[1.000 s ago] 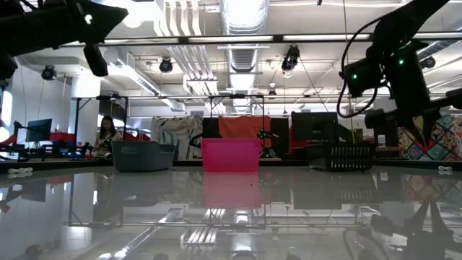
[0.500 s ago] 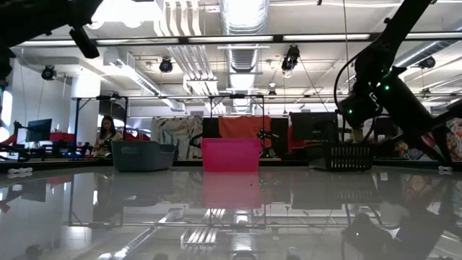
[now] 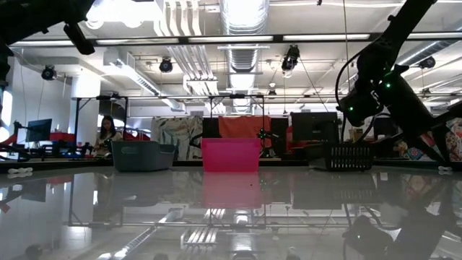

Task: Sort Halloween decoration
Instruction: Put the white bone toy into the black bin

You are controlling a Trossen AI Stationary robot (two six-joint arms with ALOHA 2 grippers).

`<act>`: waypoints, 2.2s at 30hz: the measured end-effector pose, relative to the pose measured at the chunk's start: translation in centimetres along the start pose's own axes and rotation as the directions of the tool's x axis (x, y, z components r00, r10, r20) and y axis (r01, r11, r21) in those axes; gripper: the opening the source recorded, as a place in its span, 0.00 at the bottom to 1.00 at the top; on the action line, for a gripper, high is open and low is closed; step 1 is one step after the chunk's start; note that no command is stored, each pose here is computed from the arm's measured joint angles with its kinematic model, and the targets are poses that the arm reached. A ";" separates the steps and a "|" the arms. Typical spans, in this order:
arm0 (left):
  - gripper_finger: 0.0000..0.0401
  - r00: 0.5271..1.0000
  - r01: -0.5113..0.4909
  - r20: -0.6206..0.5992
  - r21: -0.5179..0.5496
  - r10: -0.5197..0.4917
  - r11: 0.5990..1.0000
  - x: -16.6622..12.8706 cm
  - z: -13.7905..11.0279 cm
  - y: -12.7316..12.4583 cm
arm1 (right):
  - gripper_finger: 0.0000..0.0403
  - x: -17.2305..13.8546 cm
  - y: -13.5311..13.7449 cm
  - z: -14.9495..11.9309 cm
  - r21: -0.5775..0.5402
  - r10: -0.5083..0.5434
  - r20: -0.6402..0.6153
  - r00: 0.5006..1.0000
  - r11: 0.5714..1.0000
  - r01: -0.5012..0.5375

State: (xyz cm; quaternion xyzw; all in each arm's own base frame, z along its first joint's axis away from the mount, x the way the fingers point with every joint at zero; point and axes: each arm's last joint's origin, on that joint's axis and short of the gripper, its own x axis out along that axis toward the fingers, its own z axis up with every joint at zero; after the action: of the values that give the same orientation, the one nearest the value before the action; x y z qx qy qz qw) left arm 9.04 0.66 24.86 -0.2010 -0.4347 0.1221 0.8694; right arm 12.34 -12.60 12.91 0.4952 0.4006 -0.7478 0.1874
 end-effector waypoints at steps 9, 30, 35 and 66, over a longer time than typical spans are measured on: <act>0.00 1.000 -0.002 -0.008 0.004 0.002 1.000 0.0 -0.1 0.0 | 0.02 -1.2 -1.1 0.2 0.005 0.066 0.004 0.998 0.998 -0.066; 0.00 1.000 -0.002 -0.009 0.000 0.002 1.000 0.0 -0.1 0.0 | 0.02 -0.6 -0.6 0.0 0.006 0.015 0.044 0.999 1.000 -0.016; 0.00 1.000 -0.001 -0.006 -0.005 0.001 1.000 0.0 0.0 0.0 | 0.02 0.0 -0.1 -0.2 -0.011 -0.015 0.019 1.000 1.000 0.016; 0.00 1.000 -0.001 -0.007 0.008 0.001 1.000 0.0 0.0 0.0 | 0.02 -7.4 -2.1 -2.6 -0.703 0.416 -0.240 0.877 0.549 -0.453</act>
State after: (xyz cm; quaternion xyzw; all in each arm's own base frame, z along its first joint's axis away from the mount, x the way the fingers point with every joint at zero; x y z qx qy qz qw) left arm 9.03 0.65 24.82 -0.1982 -0.4308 0.1237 0.8717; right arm 15.74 -10.13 19.86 0.4755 0.5377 -0.4379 0.5413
